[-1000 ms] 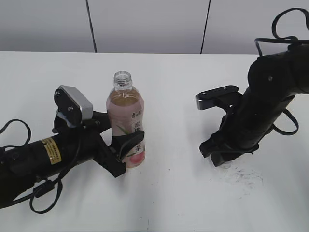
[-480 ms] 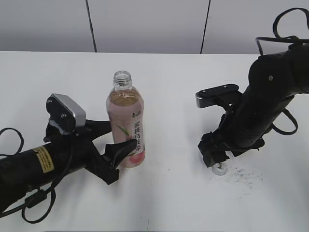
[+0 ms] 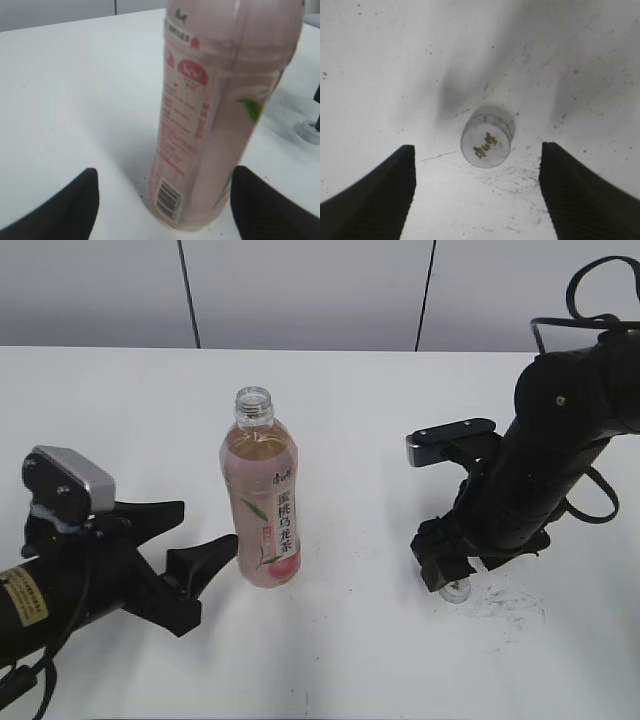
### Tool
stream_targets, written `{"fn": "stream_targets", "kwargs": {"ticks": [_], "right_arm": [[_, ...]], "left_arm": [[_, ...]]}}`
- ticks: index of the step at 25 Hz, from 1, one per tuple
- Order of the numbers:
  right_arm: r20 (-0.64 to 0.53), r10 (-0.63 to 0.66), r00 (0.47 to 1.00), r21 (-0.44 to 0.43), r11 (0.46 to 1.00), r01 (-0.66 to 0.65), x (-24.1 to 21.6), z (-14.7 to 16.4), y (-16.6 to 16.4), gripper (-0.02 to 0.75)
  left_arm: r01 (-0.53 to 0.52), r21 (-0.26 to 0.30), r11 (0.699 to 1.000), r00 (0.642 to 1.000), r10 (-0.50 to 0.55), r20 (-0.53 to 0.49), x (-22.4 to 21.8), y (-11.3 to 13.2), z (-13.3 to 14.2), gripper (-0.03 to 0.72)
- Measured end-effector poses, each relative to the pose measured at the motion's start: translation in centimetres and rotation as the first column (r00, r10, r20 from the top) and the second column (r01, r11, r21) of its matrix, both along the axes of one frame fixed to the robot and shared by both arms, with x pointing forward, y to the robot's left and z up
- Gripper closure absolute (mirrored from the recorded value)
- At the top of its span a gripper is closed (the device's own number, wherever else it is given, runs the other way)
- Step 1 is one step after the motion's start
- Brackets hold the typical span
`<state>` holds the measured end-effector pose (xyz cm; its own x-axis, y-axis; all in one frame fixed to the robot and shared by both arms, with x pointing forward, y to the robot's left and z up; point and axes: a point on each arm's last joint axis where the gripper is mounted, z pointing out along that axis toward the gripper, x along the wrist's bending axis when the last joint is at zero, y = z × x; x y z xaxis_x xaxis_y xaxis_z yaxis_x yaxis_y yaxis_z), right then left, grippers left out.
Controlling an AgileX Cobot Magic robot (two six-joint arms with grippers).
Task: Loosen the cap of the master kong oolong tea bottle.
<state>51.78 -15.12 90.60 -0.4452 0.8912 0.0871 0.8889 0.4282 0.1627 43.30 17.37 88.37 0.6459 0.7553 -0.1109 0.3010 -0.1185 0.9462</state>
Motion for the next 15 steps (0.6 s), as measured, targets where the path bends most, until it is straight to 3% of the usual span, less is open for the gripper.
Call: {"fn": "stream_targets", "kwargs": {"ticks": [3, 8, 12, 15], "right_arm": [[-0.004, 0.0, 1.0, -0.001, 1.0, 0.0, 0.0, 0.0, 0.0, 0.16], [-0.016, 0.001, 1.0, -0.005, 1.0, -0.001, -0.1, 0.0, 0.0, 0.16], [-0.036, -0.002, 0.999, -0.009, 1.0, 0.002, -0.3, 0.0, -0.1, 0.16], [-0.053, -0.018, 0.998, -0.012, 1.0, 0.017, -0.5, -0.1, -0.1, 0.16]], "left_arm": [[-0.086, -0.035, 0.996, 0.996, 0.087, 0.024, 0.0, 0.8, 1.2, 0.198], [-0.248, -0.148, 0.957, 0.964, 0.26, 0.065, 1.5, 2.2, 3.8, 0.198], [-0.322, -0.131, 0.938, 0.943, 0.329, 0.039, 3.1, 3.3, 6.0, 0.198], [-0.402, -0.11, 0.909, 0.916, 0.398, -0.058, 4.4, 4.6, 7.8, 0.198]]}}
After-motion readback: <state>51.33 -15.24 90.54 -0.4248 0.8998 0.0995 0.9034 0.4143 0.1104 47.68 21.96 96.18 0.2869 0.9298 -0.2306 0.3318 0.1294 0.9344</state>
